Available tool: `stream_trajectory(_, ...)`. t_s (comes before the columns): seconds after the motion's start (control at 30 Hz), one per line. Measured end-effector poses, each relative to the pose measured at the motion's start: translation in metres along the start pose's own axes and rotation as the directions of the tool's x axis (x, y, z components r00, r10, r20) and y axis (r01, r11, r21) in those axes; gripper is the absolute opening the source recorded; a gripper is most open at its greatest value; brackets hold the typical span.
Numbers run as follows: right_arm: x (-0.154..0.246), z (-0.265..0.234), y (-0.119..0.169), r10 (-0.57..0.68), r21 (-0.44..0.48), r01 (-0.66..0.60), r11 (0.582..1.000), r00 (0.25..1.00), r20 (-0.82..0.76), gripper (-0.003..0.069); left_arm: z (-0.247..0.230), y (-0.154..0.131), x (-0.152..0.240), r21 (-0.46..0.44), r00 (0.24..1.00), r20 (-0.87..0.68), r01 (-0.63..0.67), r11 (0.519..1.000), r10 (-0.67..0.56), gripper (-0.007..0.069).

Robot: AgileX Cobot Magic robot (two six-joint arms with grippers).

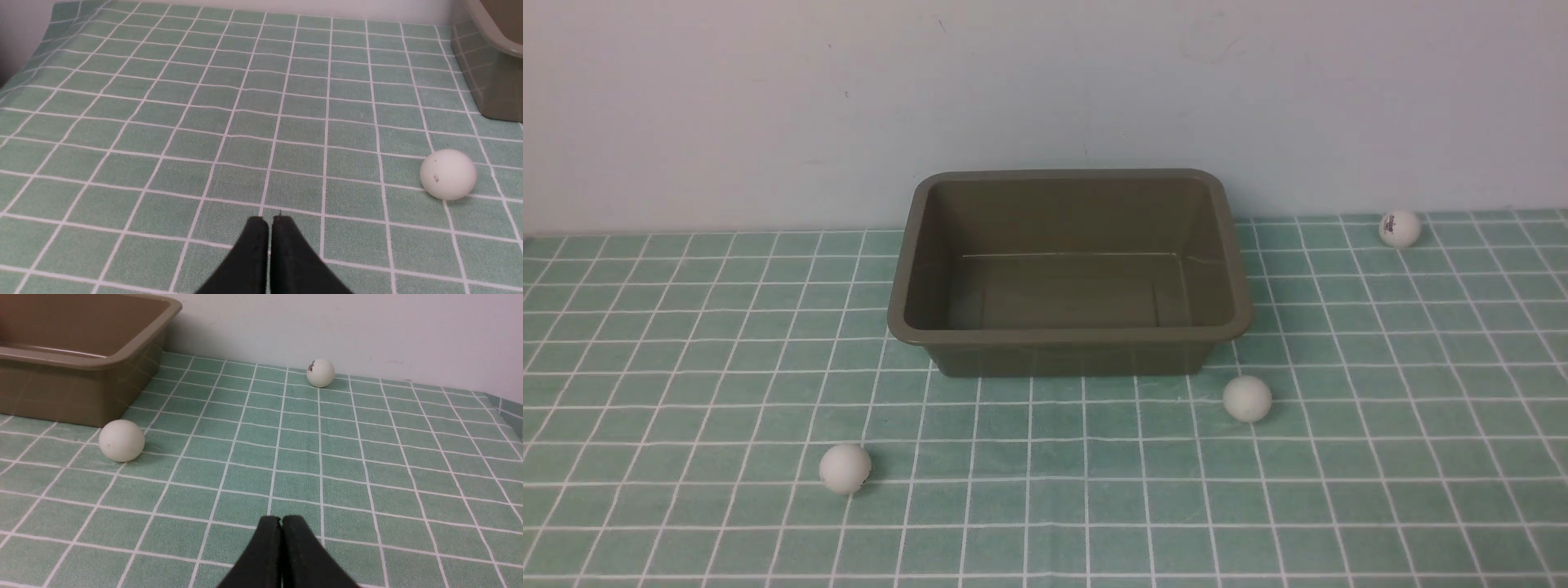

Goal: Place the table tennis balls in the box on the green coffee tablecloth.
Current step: 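Reach for and grasp a ping pong ball on the table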

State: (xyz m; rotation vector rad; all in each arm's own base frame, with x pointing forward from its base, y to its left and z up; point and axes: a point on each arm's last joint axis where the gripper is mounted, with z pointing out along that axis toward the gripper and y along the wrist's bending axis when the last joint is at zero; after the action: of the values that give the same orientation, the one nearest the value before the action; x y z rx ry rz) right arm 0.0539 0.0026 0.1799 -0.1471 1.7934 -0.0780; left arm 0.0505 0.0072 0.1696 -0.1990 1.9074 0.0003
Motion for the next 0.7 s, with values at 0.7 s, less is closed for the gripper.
stream_trajectory(0.7, -0.021, -0.002, -0.001, 0.663, -0.153, -0.646, 0.748, 0.721, 0.201, -0.0017, 0.000, 0.000, 0.000, 0.000, 1.000, 0.000, 0.000, 1.000, 0.000, -0.0004)
